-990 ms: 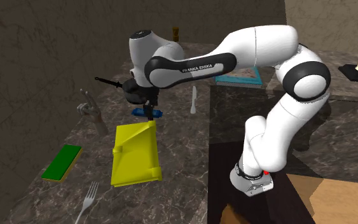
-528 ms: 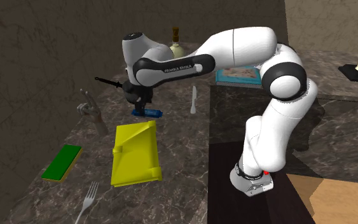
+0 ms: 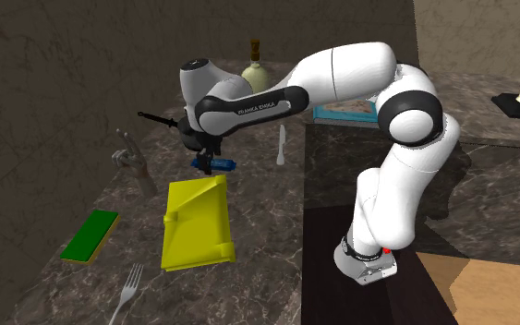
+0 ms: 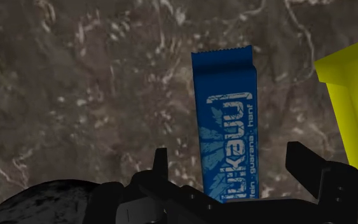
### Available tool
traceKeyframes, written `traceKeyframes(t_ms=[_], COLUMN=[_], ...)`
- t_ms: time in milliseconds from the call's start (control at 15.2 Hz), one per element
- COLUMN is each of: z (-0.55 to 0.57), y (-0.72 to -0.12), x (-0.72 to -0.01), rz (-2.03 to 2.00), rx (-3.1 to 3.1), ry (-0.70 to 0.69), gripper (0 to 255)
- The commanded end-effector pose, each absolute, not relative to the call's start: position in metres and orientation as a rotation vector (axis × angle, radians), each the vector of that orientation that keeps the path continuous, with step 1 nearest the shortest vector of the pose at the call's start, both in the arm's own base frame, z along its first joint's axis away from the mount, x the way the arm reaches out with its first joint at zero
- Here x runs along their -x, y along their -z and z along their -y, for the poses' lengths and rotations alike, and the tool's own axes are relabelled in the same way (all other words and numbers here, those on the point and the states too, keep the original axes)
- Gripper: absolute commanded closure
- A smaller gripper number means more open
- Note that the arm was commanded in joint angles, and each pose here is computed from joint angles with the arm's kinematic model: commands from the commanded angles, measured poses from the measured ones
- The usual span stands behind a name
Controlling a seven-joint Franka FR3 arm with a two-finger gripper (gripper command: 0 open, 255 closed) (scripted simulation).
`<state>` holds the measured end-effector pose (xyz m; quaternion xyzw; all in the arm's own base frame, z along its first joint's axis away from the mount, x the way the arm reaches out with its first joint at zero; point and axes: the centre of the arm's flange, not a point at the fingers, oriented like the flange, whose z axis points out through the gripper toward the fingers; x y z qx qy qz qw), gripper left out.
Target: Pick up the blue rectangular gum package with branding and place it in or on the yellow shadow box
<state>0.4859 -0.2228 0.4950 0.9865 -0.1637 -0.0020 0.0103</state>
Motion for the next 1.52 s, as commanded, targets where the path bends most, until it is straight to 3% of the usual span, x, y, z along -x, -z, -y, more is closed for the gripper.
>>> traceKeyframes(t_ms=[0, 198, 264, 858, 1452], z=[0.223, 0.223, 0.223, 0.223, 0.223], y=[-0.494, -0.494, -0.494, -0.494, -0.542], x=[-0.486, -0.486, -0.486, -0.486, -0.486], rz=[0.511, 0.511, 0.511, 0.511, 0.511], rx=[-3.079, -3.079, -3.079, -3.079, -3.079], ry=[0.006, 0.006, 0.006, 0.006, 0.006], gripper=[0, 0, 255, 255, 255])
